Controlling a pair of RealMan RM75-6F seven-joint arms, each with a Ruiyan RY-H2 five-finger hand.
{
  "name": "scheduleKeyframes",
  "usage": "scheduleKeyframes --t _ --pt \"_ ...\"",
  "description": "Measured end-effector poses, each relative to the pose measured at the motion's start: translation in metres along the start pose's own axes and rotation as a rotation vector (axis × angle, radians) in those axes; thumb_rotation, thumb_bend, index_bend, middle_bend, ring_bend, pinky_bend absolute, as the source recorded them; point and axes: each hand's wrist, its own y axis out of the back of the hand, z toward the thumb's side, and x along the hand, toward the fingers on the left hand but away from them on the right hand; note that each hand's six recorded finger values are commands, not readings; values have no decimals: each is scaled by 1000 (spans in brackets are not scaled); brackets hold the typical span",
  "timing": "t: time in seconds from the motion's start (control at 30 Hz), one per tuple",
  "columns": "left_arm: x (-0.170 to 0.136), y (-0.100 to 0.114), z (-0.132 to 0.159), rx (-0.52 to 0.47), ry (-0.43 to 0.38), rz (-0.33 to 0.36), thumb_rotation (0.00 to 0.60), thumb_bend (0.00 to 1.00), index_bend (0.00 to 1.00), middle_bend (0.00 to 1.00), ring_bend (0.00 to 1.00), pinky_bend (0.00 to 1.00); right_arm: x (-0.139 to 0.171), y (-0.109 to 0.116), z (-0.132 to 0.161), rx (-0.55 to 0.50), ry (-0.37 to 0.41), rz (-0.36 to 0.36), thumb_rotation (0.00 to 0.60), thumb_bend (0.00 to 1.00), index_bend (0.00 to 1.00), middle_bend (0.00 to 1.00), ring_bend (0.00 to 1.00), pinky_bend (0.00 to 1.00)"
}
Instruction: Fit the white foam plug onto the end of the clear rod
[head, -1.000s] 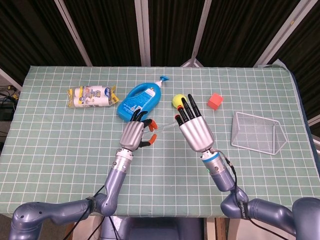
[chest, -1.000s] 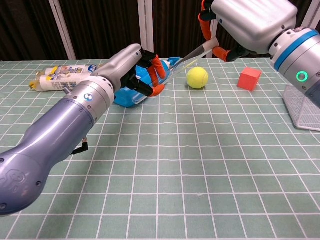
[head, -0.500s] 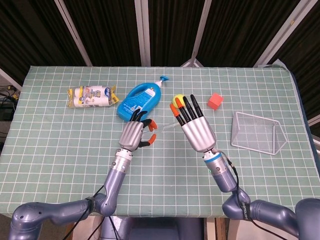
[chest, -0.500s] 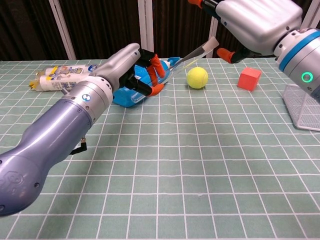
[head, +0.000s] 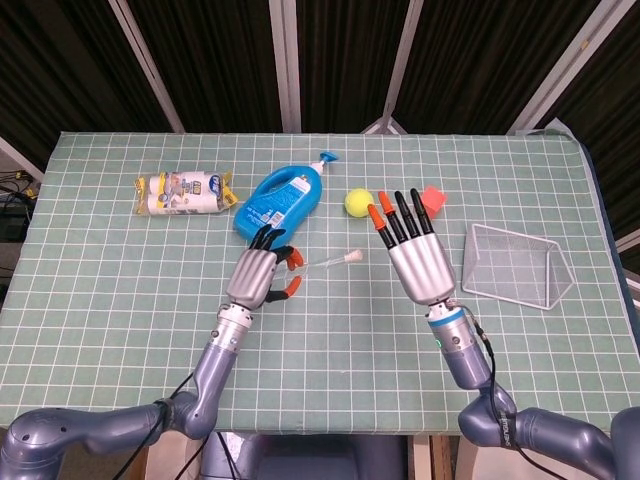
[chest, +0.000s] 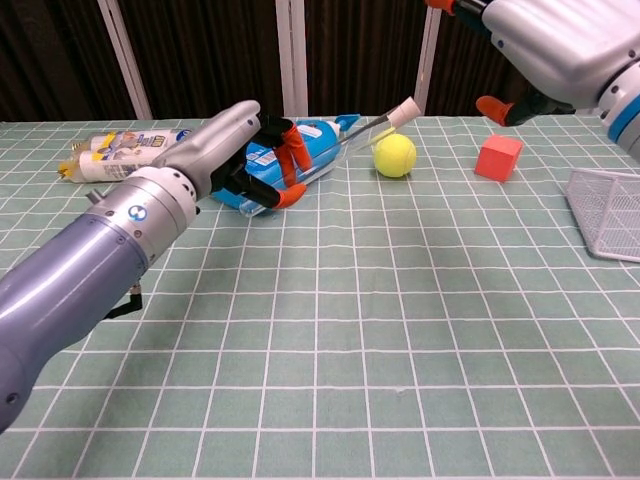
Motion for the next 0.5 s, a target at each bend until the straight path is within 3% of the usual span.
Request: scheduleKeyframes --t 0.5 --pt "-29 -14 -49 291 1 -155 600 672 567 596 136 6 -4 12 -20 -32 -51 -8 600 390 6 32 0 17"
